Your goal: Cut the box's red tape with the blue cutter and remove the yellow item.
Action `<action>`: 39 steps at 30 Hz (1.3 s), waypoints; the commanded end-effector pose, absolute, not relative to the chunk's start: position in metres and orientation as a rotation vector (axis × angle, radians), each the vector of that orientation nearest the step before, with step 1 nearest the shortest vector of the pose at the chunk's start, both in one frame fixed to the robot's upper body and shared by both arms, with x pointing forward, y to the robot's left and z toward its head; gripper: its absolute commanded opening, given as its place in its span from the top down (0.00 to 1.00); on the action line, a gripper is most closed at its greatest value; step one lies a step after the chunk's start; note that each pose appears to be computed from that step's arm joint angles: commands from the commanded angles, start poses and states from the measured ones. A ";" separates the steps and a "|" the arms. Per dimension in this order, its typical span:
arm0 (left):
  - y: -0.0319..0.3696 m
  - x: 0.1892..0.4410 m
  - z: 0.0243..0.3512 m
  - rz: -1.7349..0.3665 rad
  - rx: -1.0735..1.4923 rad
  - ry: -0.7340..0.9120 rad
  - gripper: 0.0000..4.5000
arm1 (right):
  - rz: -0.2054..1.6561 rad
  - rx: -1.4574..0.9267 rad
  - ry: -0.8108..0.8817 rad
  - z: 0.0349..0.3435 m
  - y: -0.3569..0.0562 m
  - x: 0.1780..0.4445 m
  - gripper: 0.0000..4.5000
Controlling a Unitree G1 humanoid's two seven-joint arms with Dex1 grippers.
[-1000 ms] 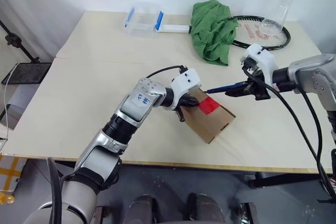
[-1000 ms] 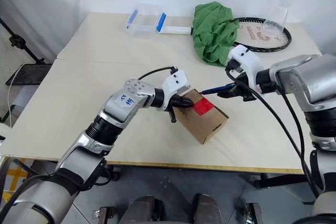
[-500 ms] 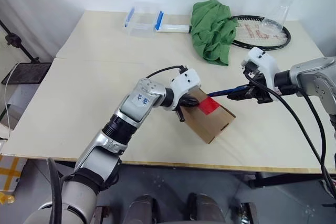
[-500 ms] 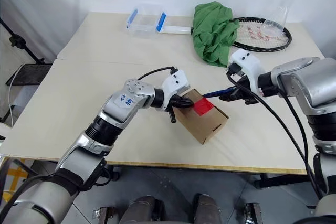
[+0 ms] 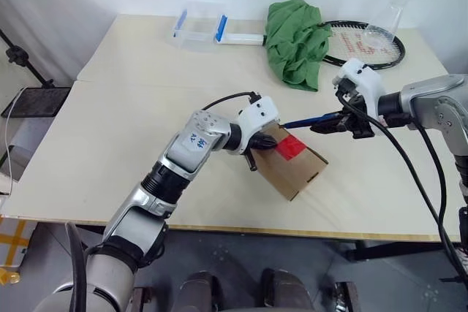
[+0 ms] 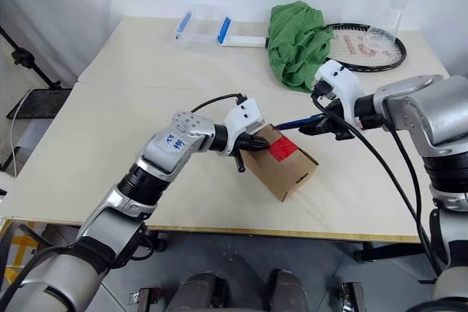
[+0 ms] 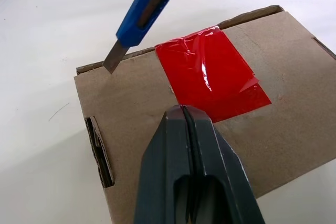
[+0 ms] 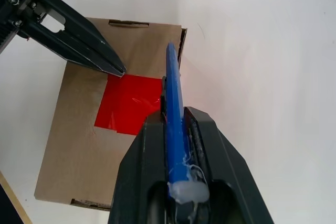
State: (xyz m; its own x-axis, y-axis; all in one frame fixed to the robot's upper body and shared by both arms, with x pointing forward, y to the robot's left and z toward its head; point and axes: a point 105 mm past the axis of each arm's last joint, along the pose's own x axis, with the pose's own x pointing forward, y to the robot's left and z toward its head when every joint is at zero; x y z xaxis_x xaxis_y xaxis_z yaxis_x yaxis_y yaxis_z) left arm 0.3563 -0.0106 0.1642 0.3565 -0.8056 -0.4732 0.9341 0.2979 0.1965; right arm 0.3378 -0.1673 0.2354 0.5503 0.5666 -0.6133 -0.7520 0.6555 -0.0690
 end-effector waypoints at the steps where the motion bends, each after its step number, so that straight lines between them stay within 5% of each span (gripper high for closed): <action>1: 0.005 0.356 0.125 -1.133 0.501 0.480 0.99 | 0.780 -0.356 0.547 0.242 -0.169 0.342 0.97; 39: 0.006 0.355 0.125 -1.141 0.512 0.489 0.99 | 0.759 -0.300 0.453 0.260 -0.169 0.349 0.97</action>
